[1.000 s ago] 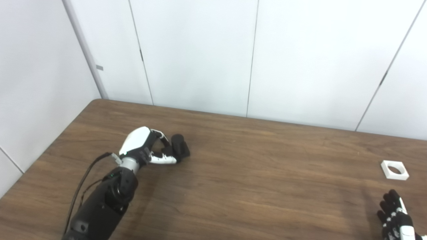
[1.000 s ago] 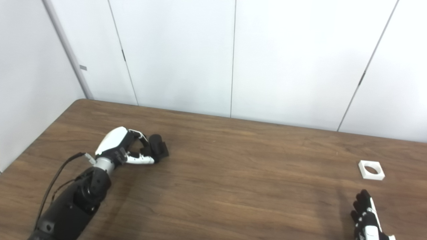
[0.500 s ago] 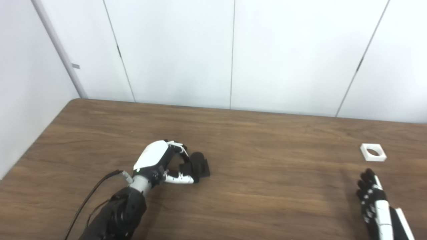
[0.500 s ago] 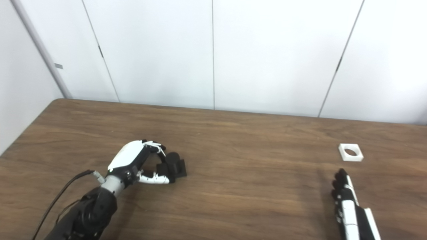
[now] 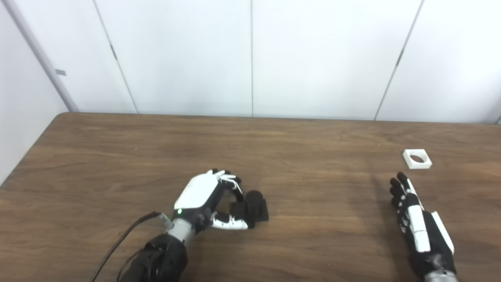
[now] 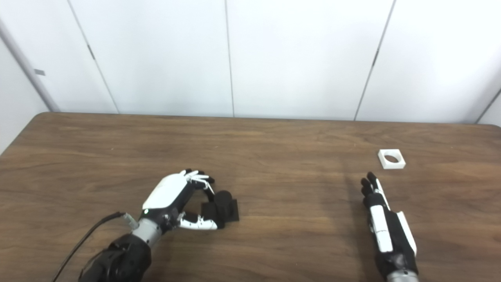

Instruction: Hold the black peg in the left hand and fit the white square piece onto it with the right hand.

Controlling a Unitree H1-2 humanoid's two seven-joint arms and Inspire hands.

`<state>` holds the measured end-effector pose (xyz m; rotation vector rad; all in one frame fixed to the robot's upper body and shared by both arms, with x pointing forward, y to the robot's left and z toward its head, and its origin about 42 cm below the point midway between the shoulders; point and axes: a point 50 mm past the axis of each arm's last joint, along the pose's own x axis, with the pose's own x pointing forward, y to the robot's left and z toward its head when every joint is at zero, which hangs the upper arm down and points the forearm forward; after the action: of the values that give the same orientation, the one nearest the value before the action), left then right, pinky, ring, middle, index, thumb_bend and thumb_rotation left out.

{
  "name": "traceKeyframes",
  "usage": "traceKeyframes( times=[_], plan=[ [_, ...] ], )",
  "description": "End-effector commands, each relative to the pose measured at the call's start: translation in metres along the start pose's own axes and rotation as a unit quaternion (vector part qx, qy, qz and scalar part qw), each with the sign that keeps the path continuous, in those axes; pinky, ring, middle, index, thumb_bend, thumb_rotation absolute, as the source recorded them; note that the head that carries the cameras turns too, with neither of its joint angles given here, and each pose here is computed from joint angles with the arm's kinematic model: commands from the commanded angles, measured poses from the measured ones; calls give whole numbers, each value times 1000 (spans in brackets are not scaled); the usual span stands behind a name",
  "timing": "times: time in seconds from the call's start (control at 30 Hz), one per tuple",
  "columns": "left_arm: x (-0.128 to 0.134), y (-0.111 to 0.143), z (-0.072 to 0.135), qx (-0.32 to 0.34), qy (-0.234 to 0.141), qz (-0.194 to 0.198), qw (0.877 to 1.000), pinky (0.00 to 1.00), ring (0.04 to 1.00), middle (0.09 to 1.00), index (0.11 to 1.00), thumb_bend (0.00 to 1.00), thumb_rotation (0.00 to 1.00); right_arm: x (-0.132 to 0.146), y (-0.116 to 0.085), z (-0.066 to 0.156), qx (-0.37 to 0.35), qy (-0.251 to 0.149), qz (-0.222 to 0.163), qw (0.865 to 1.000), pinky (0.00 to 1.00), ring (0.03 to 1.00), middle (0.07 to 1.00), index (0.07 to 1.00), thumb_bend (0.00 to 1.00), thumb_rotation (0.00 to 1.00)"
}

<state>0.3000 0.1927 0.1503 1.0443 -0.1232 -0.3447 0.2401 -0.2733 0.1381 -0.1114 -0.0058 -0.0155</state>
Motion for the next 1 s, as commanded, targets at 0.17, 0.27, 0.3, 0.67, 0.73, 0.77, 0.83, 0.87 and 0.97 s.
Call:
traceKeyframes(
  times=[0.17, 0.27, 0.3, 0.67, 0.73, 0.77, 0.83, 0.87, 0.97],
  plan=[
    [-3, -10, 15, 8, -29, -19, 999, 1000, 915, 805, 484, 524, 55, 4, 4, 21, -3, -32, 2, 999, 1000, 982, 978, 989, 615, 1000],
    [-4, -16, 17, 14, -36, -29, 999, 1000, 907, 800, 484, 524, 57, 5, 4, 22, -7, -31, -1, 999, 1000, 979, 978, 987, 618, 1000],
    [-4, -18, 18, 15, -37, -33, 999, 1000, 906, 800, 484, 524, 57, 5, 3, 23, -9, -31, -3, 999, 1000, 979, 980, 988, 619, 1000],
    [-4, -30, 18, 16, -38, -53, 998, 1000, 894, 797, 483, 524, 56, 12, -9, 39, -24, -54, -22, 998, 1000, 962, 970, 974, 590, 1000],
    [-4, -30, 16, 17, -39, -56, 998, 1000, 894, 803, 484, 524, 55, 14, -12, 43, -32, -63, -26, 997, 983, 948, 957, 956, 531, 1000],
    [-3, -30, 16, 18, -38, -57, 997, 1000, 895, 804, 484, 524, 55, 16, -14, 45, -39, -66, -26, 997, 980, 946, 955, 954, 521, 1000],
    [-3, -30, 14, 16, -37, -58, 997, 1000, 900, 809, 484, 524, 55, 20, -18, 50, -49, -70, -28, 996, 980, 947, 951, 940, 512, 970],
    [-3, -30, 12, 16, -37, -59, 997, 1000, 901, 811, 484, 524, 55, 22, -20, 52, -50, -71, -30, 996, 986, 961, 957, 936, 515, 936],
    [-4, -29, 8, 19, -34, -60, 997, 1000, 903, 812, 484, 524, 55, 30, -25, 59, -65, -78, -41, 994, 981, 989, 969, 923, 519, 818]
  ],
)
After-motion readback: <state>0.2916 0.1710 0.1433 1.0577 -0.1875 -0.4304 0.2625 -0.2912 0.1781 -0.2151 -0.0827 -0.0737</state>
